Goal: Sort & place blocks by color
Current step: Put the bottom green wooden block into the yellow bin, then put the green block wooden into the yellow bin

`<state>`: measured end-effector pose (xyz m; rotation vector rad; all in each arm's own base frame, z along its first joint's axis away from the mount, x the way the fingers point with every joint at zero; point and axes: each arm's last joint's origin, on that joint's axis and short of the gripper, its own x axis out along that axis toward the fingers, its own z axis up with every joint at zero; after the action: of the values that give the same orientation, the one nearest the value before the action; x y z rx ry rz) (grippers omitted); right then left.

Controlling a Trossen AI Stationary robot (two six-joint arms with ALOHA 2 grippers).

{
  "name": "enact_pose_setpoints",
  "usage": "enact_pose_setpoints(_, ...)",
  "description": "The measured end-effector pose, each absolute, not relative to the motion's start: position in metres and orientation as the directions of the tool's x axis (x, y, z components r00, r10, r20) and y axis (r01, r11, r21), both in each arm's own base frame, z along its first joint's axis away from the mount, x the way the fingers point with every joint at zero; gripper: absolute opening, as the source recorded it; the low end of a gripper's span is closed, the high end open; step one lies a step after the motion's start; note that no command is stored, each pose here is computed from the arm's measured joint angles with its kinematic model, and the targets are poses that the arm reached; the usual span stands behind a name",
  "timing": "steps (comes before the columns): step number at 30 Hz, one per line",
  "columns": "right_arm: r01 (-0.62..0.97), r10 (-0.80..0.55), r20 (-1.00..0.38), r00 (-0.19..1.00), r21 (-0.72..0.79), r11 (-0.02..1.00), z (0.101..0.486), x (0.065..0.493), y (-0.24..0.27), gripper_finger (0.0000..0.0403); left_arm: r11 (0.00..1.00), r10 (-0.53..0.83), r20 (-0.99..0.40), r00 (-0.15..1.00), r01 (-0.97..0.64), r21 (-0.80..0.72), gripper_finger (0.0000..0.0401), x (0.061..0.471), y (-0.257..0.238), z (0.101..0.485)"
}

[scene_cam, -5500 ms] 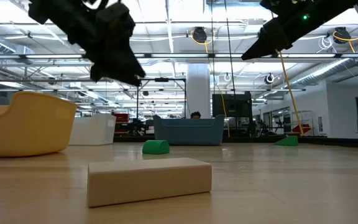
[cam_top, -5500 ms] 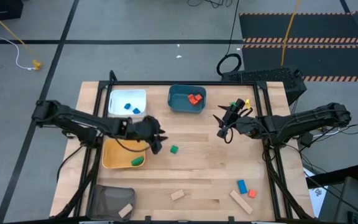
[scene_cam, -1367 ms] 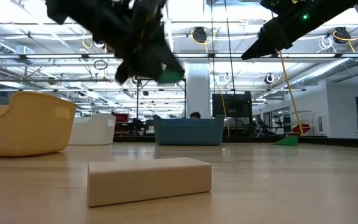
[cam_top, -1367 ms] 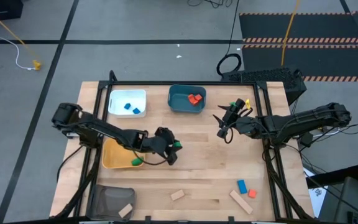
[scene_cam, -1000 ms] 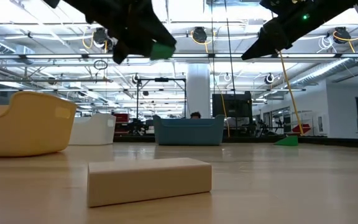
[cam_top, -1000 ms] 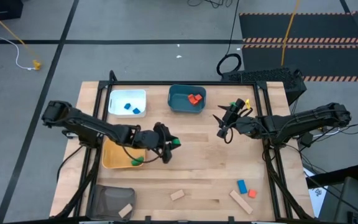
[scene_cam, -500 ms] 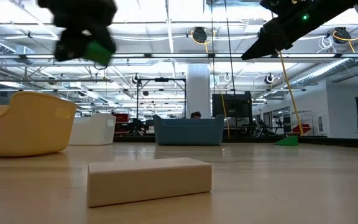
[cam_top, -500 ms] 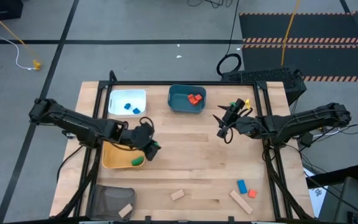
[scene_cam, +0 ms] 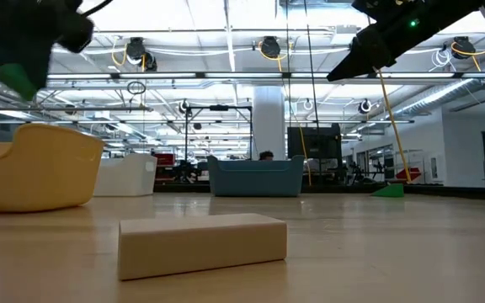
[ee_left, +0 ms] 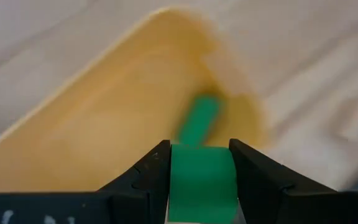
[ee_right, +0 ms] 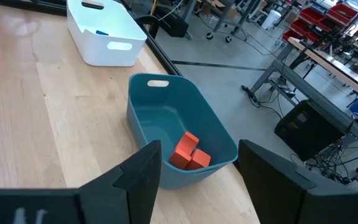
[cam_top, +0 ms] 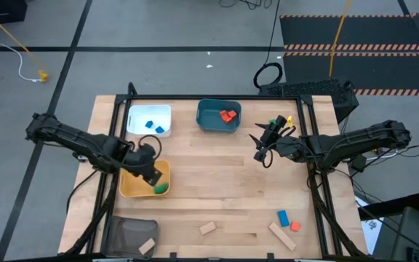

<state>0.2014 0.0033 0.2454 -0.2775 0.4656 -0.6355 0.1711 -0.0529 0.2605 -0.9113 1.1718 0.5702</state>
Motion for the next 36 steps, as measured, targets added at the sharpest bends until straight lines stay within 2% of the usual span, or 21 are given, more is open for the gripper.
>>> enact_pose_setpoints(3, 0.503, -0.625, -0.330, 0.707, -0.386, 0.773, 0.245, 0.201, 0.003, 0.0205, 0.496, -0.037, -0.981, 0.190, -0.849, -0.183, 0.0147, 0.161, -0.050, 0.256)
enact_pose_setpoints(11, 0.503, -0.625, -0.330, 0.707, -0.386, 0.773, 0.245, 0.201, 0.003, 0.0205, 0.456, -0.044, -0.992, 0.115, -0.881, -0.122, 0.0148, 0.155, -0.049, 0.240)
enact_pose_setpoints(18, 0.503, -0.625, -0.330, 0.707, -0.386, 0.773, 0.245, 0.201, 0.003, 0.0205, 0.459, -0.027, -0.997, 0.074, -0.885, -0.078, 0.0153, 0.151, -0.048, 0.229)
enact_pose_setpoints(24, 0.503, -0.625, -0.330, 0.707, -0.386, 0.773, 0.245, 0.201, 0.003, 0.0205, 0.458, -0.015, -0.999, 0.051, -0.887, -0.053, 0.0183, 0.148, -0.047, 0.222)
enact_pose_setpoints(30, 0.503, -0.625, -0.330, 0.707, -0.386, 0.773, 0.245, 0.201, 0.003, 0.0205, 0.454, 0.023, -0.998, 0.061, -0.890, -0.044, 0.0210, 0.148, -0.045, 0.221)
enact_pose_setpoints(36, 0.503, -0.625, -0.330, 0.707, -0.386, 0.773, 0.245, 0.201, 0.003, 0.0205, 0.419, 0.074, -0.995, 0.074, -0.907, -0.036, 0.0215, 0.150, -0.038, 0.222)
